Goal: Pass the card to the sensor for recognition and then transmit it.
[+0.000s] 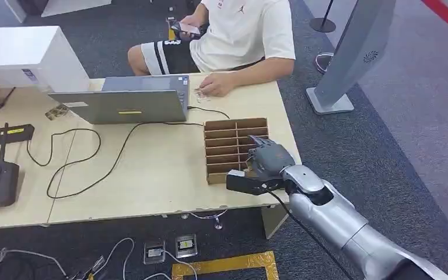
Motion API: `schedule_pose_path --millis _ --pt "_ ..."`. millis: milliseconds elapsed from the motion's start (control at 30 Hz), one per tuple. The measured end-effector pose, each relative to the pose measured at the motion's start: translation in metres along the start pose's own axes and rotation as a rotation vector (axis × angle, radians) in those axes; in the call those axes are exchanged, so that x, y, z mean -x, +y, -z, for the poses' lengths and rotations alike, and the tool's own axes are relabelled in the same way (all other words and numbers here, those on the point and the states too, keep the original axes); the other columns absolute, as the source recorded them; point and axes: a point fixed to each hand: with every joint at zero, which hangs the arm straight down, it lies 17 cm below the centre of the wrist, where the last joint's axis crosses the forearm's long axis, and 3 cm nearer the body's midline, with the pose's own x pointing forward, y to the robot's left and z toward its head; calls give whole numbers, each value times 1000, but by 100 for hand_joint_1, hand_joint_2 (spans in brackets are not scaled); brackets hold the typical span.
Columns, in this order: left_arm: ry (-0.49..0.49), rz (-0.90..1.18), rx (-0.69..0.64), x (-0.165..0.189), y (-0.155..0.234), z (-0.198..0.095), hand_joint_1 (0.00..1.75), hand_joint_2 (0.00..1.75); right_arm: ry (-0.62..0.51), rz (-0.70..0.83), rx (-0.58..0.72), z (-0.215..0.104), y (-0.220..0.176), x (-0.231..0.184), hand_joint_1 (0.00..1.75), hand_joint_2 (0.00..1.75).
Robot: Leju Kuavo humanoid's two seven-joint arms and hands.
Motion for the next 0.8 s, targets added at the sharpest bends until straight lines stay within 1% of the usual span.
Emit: schedule_pose_path --millis 100,133,367,467,567,633,800 --pt "0 2 -1 0 1 0 0 0 0 0 4 0 -1 0 171 175" --pt "0 2 -2 0 1 0 0 0 1 1 6 0 -1 0 175 175" --pt "1 4 -2 0 2 -1 0 0 1 3 10 0 -2 0 175 175" --pt "1 5 -2 0 2 -1 0 0 5 7 41 2 -15 4 175 175" --pt "2 6 -2 0 2 -1 0 0 14 8 103 5 -43 12 175 175" --pt "-1 7 -1 0 2 -1 0 0 18 10 158 8 -71 19 175 175" --pt "-35 2 2 -6 -1 0 0 0 11 4 364 5 -169 38 175 175"
